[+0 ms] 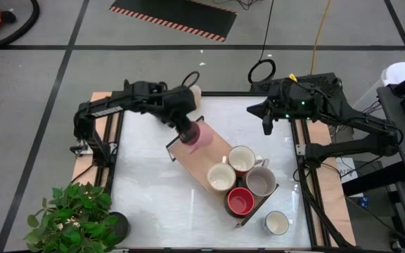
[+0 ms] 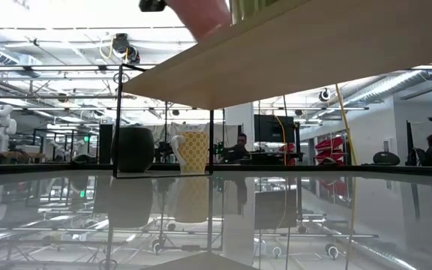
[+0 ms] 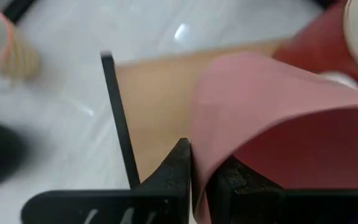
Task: Place coffee mugs
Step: Put the pink mug on the shelf
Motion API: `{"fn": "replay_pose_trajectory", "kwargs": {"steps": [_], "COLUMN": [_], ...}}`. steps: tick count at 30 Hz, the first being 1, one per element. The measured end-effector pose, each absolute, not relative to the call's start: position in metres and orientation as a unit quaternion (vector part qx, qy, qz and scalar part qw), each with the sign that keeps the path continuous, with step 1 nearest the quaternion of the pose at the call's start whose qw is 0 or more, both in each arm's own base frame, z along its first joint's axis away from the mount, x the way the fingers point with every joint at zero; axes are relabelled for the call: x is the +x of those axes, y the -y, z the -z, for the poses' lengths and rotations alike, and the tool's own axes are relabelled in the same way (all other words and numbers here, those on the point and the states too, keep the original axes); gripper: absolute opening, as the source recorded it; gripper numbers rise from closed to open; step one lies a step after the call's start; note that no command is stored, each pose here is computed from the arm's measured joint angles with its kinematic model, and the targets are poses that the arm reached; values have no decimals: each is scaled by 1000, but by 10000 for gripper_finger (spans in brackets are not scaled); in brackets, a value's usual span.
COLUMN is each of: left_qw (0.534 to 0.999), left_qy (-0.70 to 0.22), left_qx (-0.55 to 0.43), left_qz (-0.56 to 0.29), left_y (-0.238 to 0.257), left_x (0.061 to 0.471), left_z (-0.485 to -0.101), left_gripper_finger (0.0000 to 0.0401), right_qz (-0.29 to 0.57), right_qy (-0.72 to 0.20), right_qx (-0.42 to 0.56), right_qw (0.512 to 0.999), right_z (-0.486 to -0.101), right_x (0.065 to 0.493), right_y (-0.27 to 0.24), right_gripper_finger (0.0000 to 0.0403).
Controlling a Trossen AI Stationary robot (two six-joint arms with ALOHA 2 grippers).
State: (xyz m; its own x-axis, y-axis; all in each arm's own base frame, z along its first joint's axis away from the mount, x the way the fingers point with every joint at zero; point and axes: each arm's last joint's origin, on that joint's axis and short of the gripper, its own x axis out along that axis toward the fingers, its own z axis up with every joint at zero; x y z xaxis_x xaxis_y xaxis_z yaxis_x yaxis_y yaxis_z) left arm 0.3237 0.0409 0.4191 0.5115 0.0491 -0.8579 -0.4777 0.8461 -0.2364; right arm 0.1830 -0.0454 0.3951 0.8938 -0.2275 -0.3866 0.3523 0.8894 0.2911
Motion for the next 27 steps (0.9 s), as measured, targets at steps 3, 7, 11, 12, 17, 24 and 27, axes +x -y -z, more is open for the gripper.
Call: {"fn": "replay_pose_trajectory", "kwargs": {"steps": [3,7,11,12,17,24,27], "left_qw": [859,880,896,896,895,921,927], "left_qy": [-434,-397,-351,-344,-331,-234,-208], "left_qx": [-225,-220,-247,-256,-276,-292,-292], "left_qz": [-150,-140,-115,-113,-116,-105,-107], "left_y": [-51,-60,-65,-66,-66,-73,-78], "left_x": [329,334,340,341,343,353,351], "left_z": [-423,-429,-435,-436,-438,-454,-465], "left_gripper_finger": [21,21,21,21,21,21,21], "right_qz": [153,157,157,158,202,230,229], "right_qy": [-172,-179,-188,-190,-182,-170,-167], "right_qx": [188,203,209,209,196,179,179], "right_qw": [955,950,947,946,942,941,942], "right_z": [-394,-390,-387,-386,-386,-390,-391], "right_x": [188,194,199,200,199,193,191], "right_y": [47,48,49,49,52,53,52], "right_gripper_finger": [0,0,0,0,0,0,0]}}
